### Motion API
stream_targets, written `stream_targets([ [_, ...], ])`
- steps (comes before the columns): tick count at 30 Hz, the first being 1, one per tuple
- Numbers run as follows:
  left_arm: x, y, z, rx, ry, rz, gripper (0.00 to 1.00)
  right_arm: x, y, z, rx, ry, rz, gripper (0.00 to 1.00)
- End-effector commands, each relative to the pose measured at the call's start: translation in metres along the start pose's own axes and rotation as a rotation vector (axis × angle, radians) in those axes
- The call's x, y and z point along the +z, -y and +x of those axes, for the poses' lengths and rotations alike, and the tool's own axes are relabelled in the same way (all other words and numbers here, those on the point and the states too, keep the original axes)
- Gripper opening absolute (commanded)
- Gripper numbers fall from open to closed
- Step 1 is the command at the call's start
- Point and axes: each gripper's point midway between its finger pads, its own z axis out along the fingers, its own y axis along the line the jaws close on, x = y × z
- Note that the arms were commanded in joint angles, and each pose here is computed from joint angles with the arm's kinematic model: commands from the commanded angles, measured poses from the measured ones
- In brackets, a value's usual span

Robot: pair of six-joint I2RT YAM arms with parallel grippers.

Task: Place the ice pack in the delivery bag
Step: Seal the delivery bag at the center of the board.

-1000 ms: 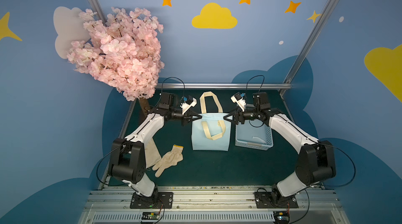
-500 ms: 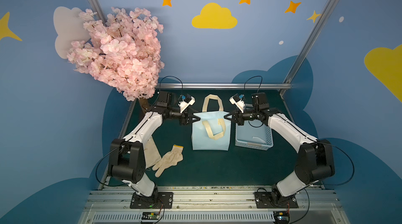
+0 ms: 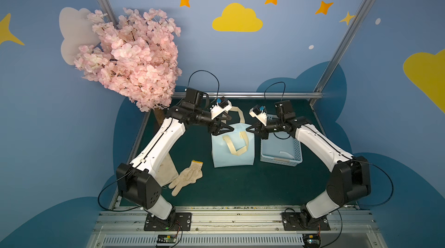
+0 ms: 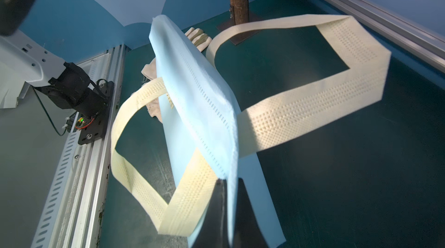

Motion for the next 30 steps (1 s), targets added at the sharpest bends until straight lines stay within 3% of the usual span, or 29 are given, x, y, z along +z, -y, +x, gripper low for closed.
stream_targets([
  [1, 0.012, -0.008, 0.026, -0.041, -0.109, 0.007, 0.66, -0.01, -0.008, -0.011, -0.05, -0.004, 0.021, 0.0],
  [11, 0.048, -0.013, 0.049, -0.112, -0.147, 0.167, 0.6, -0.013, -0.01, -0.018, -0.064, 0.012, 0.033, 0.0],
  [19, 0.057, -0.025, 0.059, -0.127, -0.199, 0.155, 0.11, -0.018, -0.011, -0.019, -0.076, 0.008, 0.055, 0.0],
  [22, 0.055, -0.021, 0.064, -0.131, -0.215, 0.161, 0.03, -0.023, -0.013, -0.025, -0.073, 0.024, 0.054, 0.01],
  [26, 0.053, -0.019, 0.063, -0.108, -0.21, 0.146, 0.02, -0.026, -0.02, -0.033, -0.072, 0.044, 0.035, 0.36],
  [30, 0.052, -0.018, 0.053, -0.067, -0.165, 0.118, 0.02, -0.019, -0.022, -0.031, -0.041, 0.041, -0.001, 0.45],
])
